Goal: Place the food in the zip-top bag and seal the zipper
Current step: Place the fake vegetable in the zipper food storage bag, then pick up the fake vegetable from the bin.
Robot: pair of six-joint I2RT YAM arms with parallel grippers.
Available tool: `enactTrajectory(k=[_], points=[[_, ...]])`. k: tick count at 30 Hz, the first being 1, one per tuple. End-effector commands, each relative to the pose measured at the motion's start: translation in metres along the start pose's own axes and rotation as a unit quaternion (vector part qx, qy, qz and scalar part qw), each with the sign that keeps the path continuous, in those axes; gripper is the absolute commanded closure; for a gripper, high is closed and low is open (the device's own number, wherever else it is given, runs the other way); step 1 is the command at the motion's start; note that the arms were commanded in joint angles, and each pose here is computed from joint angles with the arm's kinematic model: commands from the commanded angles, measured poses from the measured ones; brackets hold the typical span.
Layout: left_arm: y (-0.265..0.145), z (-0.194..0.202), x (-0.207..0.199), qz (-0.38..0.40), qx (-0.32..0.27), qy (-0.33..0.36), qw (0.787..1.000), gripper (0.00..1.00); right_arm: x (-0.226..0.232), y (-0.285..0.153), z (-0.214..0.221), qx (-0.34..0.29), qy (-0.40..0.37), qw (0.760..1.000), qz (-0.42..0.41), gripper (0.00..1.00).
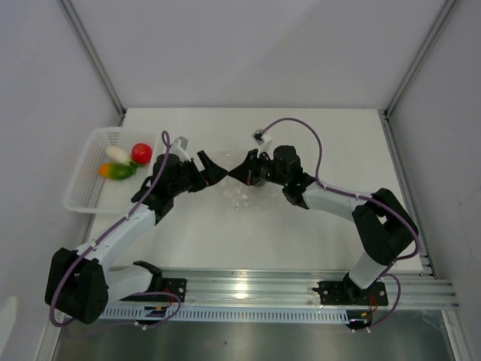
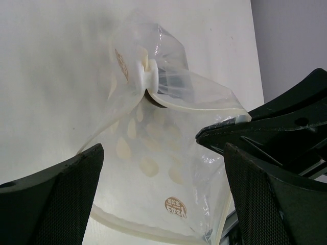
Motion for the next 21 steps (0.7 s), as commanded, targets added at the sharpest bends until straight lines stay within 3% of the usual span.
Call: enactTrajectory(k=[1, 11, 16, 21], points=[[-0.007, -0.023, -0.013, 0.011, -0.035, 0.020, 0.999, 0.01, 0.006, 0.000, -0.011, -0.023, -0.016, 1.000, -0.014, 1.00], [-0.023, -0.039, -0.011, -0.027, -0.042, 0.038, 0.998, 0.01, -0.001, -0.001, -0.012, -0.026, -0.016, 1.000, -0.003, 1.00], [-0.043, -0.066, -0.005, -0.069, -0.084, 0.056, 0.993, 0.01, -0.005, -0.002, -0.012, -0.027, -0.014, 1.000, 0.003, 1.00], [-0.065, -0.085, 0.023, -0.137, -0.116, 0.026, 0.983, 0.01, -0.010, -0.002, -0.012, -0.029, -0.014, 0.999, 0.008, 1.00]])
Point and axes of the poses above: each gripper's point midway between its finger pads, its own y axis out along the fingers, its own x axis along the line the jaws close on, z = x × y, the point moved 2 cm from there along -y, back along the fingers, and after that the axes turned 14 degrees about y, right-handed, at the moved point
